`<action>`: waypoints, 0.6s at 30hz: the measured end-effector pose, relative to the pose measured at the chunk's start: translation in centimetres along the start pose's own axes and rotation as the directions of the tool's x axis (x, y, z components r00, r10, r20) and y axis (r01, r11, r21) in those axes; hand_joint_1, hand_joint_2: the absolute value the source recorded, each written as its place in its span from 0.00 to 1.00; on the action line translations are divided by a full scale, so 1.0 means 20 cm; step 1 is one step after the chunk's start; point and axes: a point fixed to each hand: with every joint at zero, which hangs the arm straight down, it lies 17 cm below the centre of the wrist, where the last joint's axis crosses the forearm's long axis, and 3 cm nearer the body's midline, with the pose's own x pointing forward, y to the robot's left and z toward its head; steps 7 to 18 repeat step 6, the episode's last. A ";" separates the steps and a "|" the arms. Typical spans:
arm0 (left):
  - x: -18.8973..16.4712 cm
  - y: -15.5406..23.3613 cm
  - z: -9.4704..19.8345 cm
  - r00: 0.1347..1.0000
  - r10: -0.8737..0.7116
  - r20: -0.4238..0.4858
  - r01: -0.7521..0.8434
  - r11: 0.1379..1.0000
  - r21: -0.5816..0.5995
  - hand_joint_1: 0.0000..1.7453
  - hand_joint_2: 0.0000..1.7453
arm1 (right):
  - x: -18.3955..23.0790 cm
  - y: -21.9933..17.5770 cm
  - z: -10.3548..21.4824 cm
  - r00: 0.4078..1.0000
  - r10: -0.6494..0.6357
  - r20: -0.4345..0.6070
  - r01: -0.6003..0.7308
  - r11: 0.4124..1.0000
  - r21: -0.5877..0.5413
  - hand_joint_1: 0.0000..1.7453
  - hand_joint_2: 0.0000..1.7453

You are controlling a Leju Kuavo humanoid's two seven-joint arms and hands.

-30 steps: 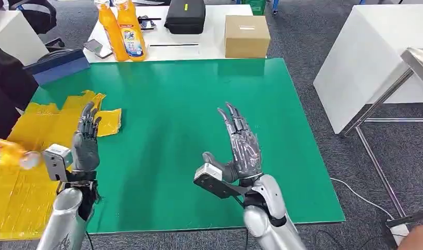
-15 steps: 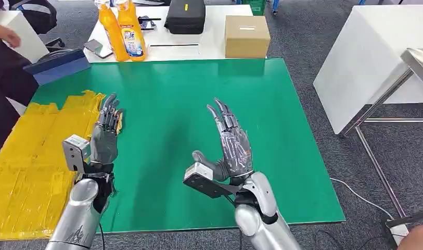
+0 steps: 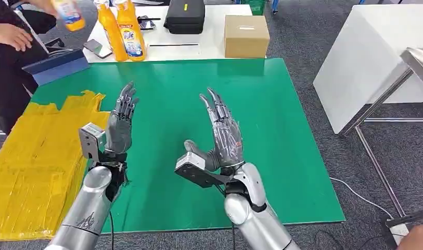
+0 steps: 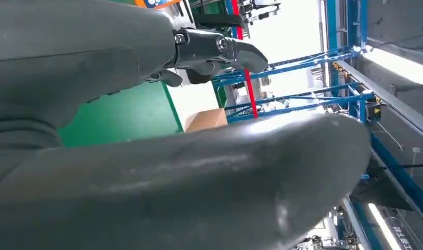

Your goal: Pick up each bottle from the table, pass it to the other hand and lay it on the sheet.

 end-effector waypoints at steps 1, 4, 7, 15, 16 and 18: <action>0.00 0.00 0.00 1.000 0.000 -0.002 0.000 1.000 0.000 0.00 0.00 | 0.00 0.00 0.00 1.000 0.000 -0.001 0.000 1.000 0.001 0.00 0.00; 0.00 0.00 0.00 1.000 -0.001 0.000 0.001 1.000 0.001 0.00 0.00 | -0.01 0.01 0.00 1.000 0.002 -0.002 -0.002 1.000 0.004 0.00 0.00; 0.00 0.01 -0.01 1.000 -0.004 0.002 0.004 1.000 0.006 0.00 0.00 | -0.01 0.01 0.00 1.000 0.003 -0.001 -0.003 1.000 0.004 0.00 0.00; 0.00 0.01 -0.01 1.000 -0.004 0.002 0.004 1.000 0.006 0.00 0.00 | -0.01 0.01 0.00 1.000 0.003 -0.001 -0.003 1.000 0.004 0.00 0.00; 0.00 0.01 -0.01 1.000 -0.004 0.002 0.004 1.000 0.006 0.00 0.00 | -0.01 0.01 0.00 1.000 0.003 -0.001 -0.003 1.000 0.004 0.00 0.00; 0.00 0.01 -0.01 1.000 -0.004 0.002 0.004 1.000 0.006 0.00 0.00 | -0.01 0.01 0.00 1.000 0.003 -0.001 -0.003 1.000 0.004 0.00 0.00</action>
